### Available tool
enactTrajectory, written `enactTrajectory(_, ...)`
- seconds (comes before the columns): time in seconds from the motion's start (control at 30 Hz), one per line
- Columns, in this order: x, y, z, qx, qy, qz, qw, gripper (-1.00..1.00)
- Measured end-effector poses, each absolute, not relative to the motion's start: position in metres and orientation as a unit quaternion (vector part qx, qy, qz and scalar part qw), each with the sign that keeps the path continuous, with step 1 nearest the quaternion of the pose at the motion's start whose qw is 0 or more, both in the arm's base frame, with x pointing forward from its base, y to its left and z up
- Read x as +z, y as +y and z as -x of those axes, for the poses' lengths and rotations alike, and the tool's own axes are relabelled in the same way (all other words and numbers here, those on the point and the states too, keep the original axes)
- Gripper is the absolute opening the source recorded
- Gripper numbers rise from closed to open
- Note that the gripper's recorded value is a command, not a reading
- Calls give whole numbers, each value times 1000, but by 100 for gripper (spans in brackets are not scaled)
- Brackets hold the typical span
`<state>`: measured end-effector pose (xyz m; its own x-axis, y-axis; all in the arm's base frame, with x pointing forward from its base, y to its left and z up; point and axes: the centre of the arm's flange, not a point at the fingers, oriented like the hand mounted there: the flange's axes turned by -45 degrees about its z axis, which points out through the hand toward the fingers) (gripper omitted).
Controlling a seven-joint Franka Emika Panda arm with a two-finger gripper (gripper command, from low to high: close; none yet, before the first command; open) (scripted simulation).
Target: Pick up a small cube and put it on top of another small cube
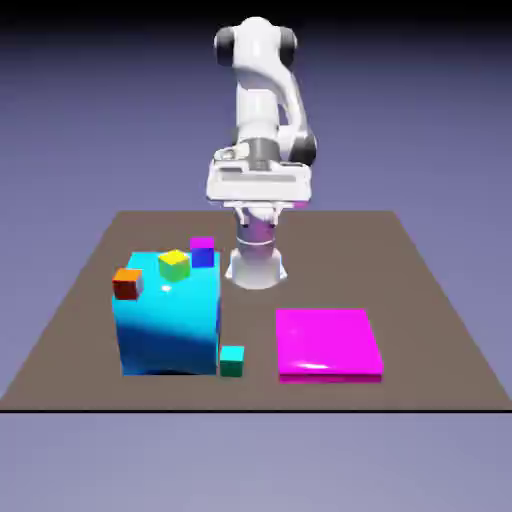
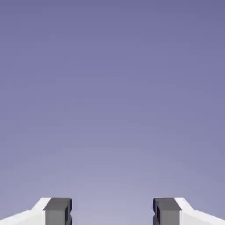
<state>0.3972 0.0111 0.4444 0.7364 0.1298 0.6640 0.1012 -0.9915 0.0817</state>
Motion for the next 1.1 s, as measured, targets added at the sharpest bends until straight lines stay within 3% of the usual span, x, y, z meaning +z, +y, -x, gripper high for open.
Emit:
enactTrajectory(0.37,304,49,-435,58,380,-913,137,0)
enactTrajectory(0.73,165,45,-432,-241,625,-705,234,0)
enactTrajectory(0.93,105,15,-430,-258,636,-687,239,0)
enactTrajectory(0.97,100,11,-429,-258,636,-687,239,-100)
enactTrajectory(1.1,125,26,-432,-258,635,-687,239,-100)
